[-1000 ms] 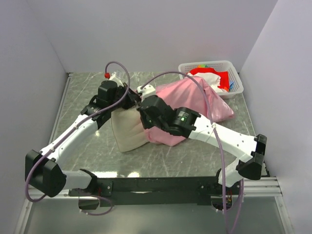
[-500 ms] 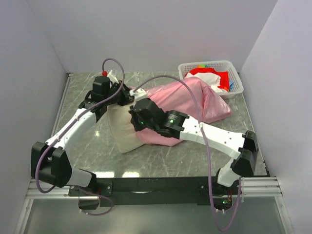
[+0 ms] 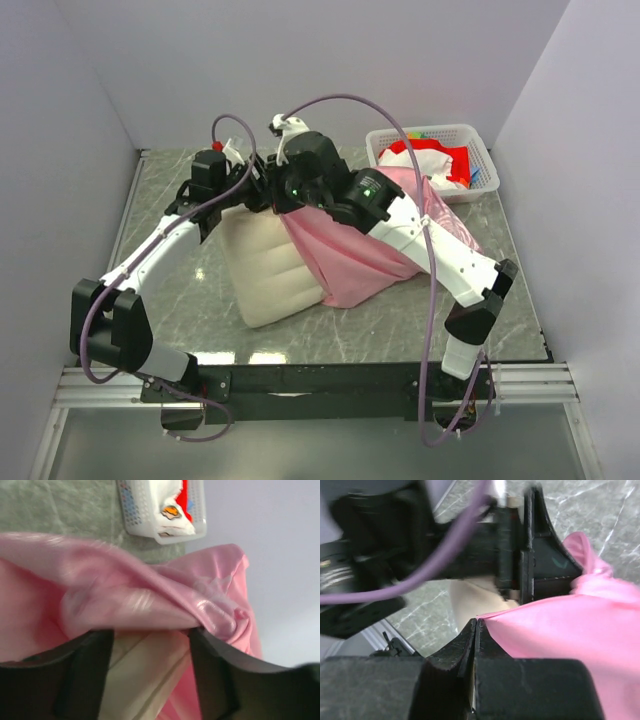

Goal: Put the pillow into the pillowcase

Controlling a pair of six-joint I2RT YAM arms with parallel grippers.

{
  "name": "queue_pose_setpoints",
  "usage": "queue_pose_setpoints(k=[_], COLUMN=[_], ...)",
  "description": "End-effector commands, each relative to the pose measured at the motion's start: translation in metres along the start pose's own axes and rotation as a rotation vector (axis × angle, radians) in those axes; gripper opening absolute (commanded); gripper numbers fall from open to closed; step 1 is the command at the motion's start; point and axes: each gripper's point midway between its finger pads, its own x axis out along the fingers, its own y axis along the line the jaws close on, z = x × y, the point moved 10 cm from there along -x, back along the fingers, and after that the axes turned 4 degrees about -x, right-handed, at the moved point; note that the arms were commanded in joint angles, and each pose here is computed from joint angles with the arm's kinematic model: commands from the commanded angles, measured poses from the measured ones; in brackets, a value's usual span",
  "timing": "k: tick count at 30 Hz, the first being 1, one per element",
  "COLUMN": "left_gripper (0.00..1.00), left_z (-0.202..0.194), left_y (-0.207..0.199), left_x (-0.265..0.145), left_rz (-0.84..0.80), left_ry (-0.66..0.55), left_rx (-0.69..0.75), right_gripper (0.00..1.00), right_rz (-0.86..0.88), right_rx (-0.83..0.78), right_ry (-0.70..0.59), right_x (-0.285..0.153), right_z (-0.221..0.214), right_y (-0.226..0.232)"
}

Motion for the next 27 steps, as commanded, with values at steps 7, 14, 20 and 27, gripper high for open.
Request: queue_pose_setpoints(k=[7,14,20,27], left_gripper=[0.91,0.99,0.94,0.96], left_z=[0.047,0.021,-0.065,-0.115], left_y=[-0.004,0.025,0.122,0.139], left_x=[-0.08,-0.131,-0.138,-0.135], left_rz=[0.285,0.604,0.725,0.54], left_ry=[-0.418,-0.651,-0.566,-0.414], left_rx=[-0.008,-0.071,-0.251,-0.214], right_gripper=[0.0,0.03,0.32,0.62], right_rz=[-0.018,-0.116,-0.123,-0.186], right_rx=[0.09,0.051,-0.002,-0.104], right_ry=[-0.052,0.039,0.103,0.146], right_x=[0.007,0.037,0.049,0.021], right_z=[0.001,-0.02,-0.032,-0.084], right_y=[-0.034,-0.055,-0.056,-0.056])
